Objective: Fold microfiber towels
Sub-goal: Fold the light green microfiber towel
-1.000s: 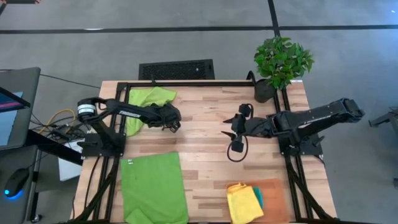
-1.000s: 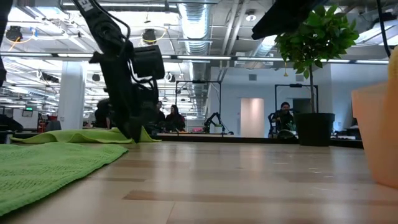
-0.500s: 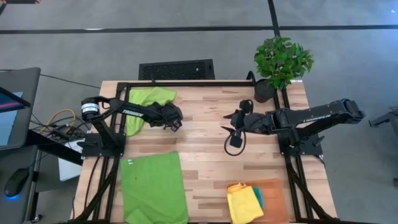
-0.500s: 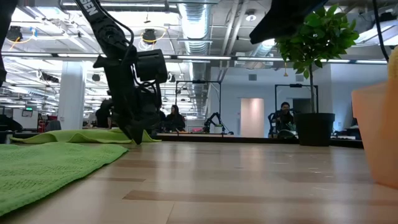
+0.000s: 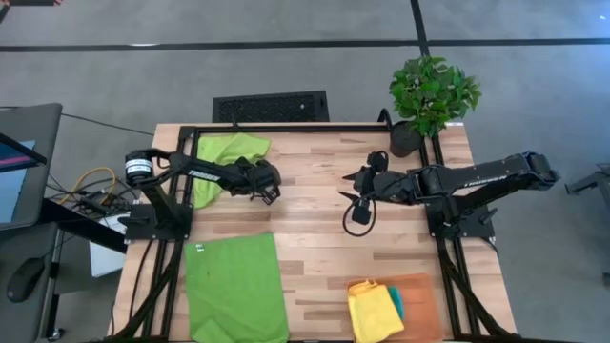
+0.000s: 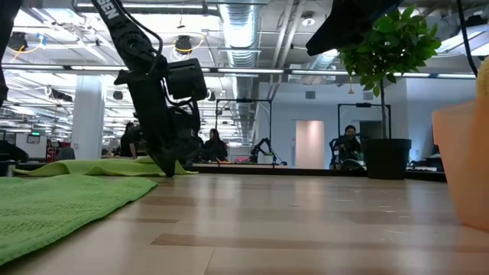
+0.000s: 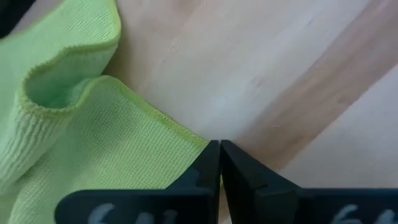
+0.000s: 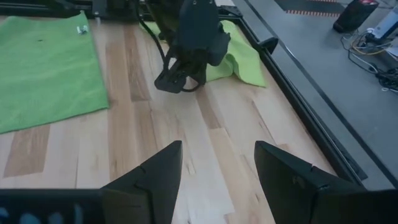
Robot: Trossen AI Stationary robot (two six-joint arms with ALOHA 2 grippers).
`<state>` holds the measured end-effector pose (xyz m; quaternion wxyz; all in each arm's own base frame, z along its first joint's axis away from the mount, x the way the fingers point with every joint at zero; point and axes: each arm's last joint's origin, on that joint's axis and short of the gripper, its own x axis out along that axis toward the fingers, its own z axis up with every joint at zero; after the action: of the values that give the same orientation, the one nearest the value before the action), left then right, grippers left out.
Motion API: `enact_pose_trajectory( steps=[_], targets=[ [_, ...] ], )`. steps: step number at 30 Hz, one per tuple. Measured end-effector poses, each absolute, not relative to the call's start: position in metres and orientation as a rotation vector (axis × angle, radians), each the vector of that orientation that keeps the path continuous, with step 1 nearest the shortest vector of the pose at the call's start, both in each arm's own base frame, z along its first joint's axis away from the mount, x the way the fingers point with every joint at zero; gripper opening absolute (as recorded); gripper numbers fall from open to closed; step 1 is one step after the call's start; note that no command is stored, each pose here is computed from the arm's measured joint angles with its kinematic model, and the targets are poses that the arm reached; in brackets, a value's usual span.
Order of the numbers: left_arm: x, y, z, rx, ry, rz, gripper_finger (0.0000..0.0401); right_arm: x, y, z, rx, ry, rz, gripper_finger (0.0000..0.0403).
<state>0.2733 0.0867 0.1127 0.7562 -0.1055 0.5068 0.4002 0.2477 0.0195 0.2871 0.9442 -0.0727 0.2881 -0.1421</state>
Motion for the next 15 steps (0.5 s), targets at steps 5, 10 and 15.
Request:
enact_pose_trajectory(
  steps=[5,10,15],
  targets=[
    [0.281,0.070,0.114,-0.185,1.067,0.829,0.0001,0.248,0.019,0.287,-0.148,0.587,-0.290,0.0226],
    [0.289,0.053,0.115,-0.163,1.025,0.767,0.0000,0.248,0.020,0.287,-0.148,0.587,-0.289,0.0226],
    [0.299,0.035,0.119,-0.175,0.992,0.667,0.0000,0.248,0.020,0.287,-0.147,0.588,-0.286,0.0226]
  ],
)
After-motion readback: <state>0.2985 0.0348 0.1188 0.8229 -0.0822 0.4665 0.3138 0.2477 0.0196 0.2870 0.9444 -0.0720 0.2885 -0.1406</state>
